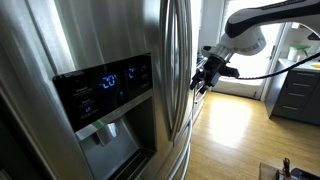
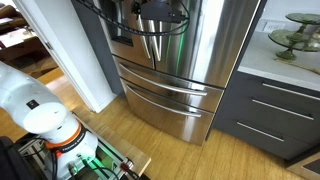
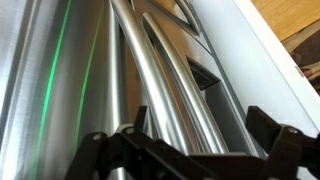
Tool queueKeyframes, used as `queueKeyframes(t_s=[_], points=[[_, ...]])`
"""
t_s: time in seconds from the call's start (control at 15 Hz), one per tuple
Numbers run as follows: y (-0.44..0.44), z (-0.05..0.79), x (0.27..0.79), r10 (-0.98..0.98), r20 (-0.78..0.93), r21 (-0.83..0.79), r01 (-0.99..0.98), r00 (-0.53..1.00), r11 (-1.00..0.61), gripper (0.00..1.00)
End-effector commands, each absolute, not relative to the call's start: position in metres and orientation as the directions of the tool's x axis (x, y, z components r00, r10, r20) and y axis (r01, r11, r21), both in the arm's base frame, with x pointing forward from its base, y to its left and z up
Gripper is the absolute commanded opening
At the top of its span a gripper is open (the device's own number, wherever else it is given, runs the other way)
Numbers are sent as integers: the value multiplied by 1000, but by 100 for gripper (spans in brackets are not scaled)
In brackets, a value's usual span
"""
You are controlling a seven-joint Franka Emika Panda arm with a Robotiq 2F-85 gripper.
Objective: Open the top right refrigerator door
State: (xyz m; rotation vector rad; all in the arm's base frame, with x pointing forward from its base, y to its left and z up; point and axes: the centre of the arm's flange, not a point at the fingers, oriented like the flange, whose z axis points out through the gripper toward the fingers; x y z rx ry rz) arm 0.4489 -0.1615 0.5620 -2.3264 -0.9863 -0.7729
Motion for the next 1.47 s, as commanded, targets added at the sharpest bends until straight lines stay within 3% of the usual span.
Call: queueKeyframes(t_s=[0.0,0.53,0.6,0.67,1.07,1.13,1.27,1.4], points=[[-157,559,456,453,710,-202,773,538,-601,100],[-142,557,465,420,765,-209,806,488,-554,100],[-142,555,466,417,768,-214,809,485,-548,92],[-143,554,467,413,771,-218,810,485,-545,73],[-151,549,472,374,797,-220,805,474,-551,29],[-152,548,473,368,800,-219,803,473,-555,70],[-149,547,471,370,808,-208,810,459,-549,68],[-141,545,472,355,815,-220,812,458,-541,81]])
